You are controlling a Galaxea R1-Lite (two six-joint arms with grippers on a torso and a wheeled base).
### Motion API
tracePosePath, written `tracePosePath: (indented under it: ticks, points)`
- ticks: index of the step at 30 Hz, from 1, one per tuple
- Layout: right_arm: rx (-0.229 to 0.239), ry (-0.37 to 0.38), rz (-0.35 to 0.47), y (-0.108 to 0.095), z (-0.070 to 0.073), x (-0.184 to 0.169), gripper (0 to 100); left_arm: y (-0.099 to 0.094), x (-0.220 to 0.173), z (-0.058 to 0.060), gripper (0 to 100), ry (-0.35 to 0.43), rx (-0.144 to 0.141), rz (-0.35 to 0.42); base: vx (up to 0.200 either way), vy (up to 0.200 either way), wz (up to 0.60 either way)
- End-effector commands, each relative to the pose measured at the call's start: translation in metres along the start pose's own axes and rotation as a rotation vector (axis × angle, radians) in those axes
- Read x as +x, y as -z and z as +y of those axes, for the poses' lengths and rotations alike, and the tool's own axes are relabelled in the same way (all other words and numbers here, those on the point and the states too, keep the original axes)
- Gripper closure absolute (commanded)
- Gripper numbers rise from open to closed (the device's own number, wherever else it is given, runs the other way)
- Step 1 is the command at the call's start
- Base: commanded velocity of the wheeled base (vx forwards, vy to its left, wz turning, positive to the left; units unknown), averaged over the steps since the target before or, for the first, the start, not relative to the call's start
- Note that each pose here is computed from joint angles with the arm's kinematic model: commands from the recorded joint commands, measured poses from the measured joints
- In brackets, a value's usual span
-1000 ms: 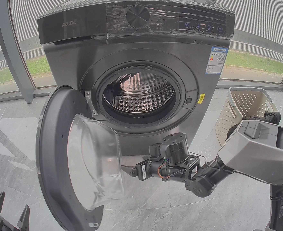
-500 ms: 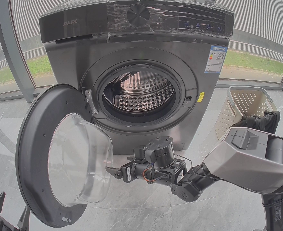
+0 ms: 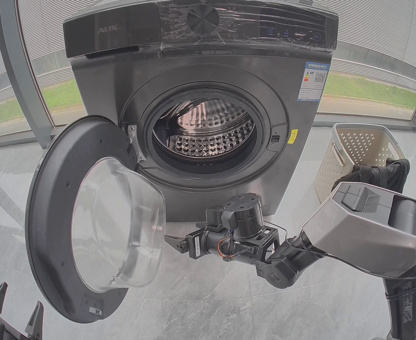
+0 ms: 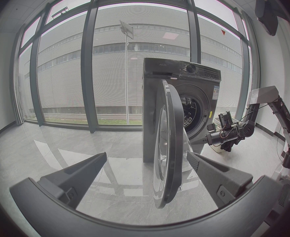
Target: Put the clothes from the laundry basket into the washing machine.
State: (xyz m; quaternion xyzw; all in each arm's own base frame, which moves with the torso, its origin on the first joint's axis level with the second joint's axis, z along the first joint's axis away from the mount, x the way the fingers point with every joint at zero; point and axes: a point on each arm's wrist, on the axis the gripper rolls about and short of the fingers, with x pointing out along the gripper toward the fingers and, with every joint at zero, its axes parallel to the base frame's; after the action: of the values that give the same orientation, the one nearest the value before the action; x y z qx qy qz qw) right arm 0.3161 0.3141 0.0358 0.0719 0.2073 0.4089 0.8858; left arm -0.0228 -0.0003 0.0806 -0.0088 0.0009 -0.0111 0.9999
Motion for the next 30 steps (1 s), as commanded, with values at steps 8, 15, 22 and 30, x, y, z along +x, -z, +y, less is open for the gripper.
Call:
tracePosePath:
  ticks: [8,15,22,30]
  points:
    - [-0.008,-0.001,-0.028,0.007,0.003,0.028,0,0.005,0.000,0.000,0,-0.001,-0.001,-0.002,0.000,0.000,0.00]
    - [-0.002,-0.001,-0.070,0.006,0.013,0.043,0,0.005,0.000,0.000,0,-0.001,-0.001,-0.002,0.000,0.000,0.00]
    - [0.060,-0.004,-0.128,-0.007,0.024,0.046,0,0.005,0.000,0.000,0,-0.001,-0.001,-0.002,0.000,0.000,0.00]
    - [0.063,0.003,-0.142,-0.004,0.026,0.057,0,0.005,0.000,0.000,0,-0.001,-0.002,-0.002,0.000,0.000,0.00]
